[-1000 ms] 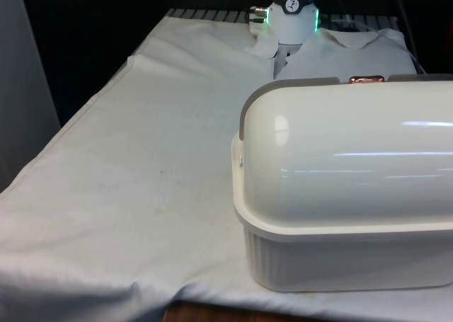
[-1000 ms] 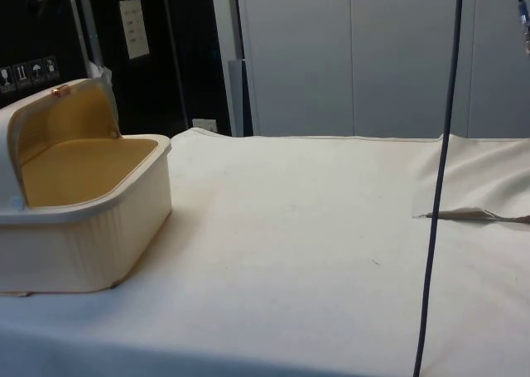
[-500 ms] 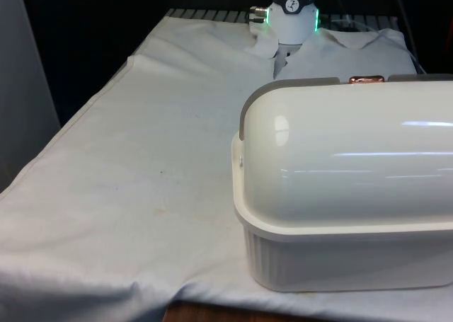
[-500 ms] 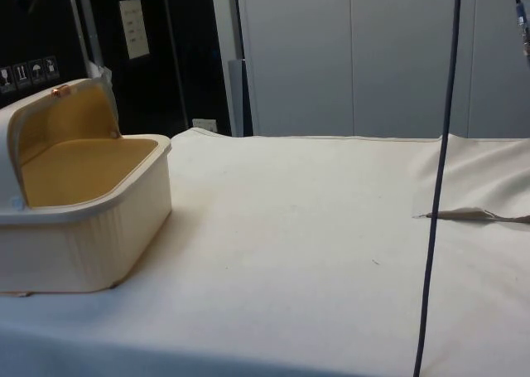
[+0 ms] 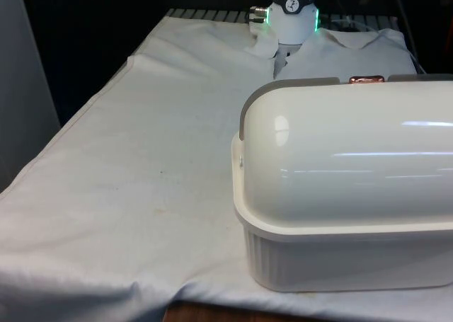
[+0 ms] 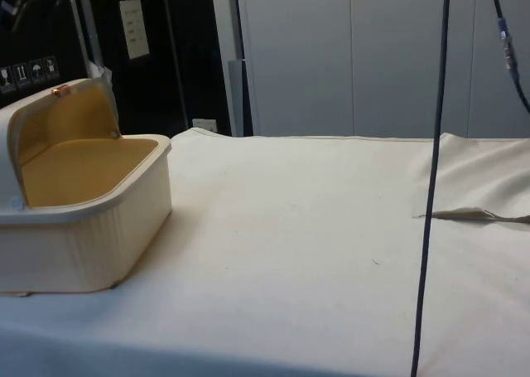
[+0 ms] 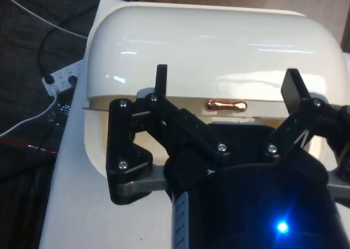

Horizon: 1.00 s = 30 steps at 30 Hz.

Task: Open the lid, then close it.

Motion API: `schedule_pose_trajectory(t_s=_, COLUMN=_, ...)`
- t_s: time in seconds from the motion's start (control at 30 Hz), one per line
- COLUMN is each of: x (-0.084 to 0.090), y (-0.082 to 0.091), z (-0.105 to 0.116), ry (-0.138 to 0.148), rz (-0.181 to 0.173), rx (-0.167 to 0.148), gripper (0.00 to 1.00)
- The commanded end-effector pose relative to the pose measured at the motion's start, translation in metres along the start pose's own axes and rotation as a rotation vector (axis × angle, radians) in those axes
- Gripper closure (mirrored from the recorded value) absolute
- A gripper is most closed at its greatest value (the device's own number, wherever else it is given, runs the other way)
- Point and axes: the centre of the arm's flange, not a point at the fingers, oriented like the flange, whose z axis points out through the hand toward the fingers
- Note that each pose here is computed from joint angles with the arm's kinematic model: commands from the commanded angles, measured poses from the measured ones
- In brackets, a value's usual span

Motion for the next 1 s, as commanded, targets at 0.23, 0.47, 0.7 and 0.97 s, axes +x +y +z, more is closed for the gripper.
schedule_pose_trajectory(t_s=0.23, x=-0.005, y=0.000, z=0.022, ry=-0.015, rz=-0.004, rx=-0.003, gripper=0.00)
schedule_pose_trajectory(t_s=0.47, x=-0.011, y=0.001, z=0.034, ry=-0.042, rz=0.009, rx=0.005, gripper=0.00)
schedule_pose_trajectory(t_s=0.7, x=-0.013, y=0.000, z=0.040, ry=-0.047, rz=0.007, rx=0.007, gripper=0.00)
schedule_pose_trajectory(t_s=0.97, x=-0.015, y=0.001, z=0.047, ry=-0.050, rz=0.004, rx=0.002, gripper=0.00)
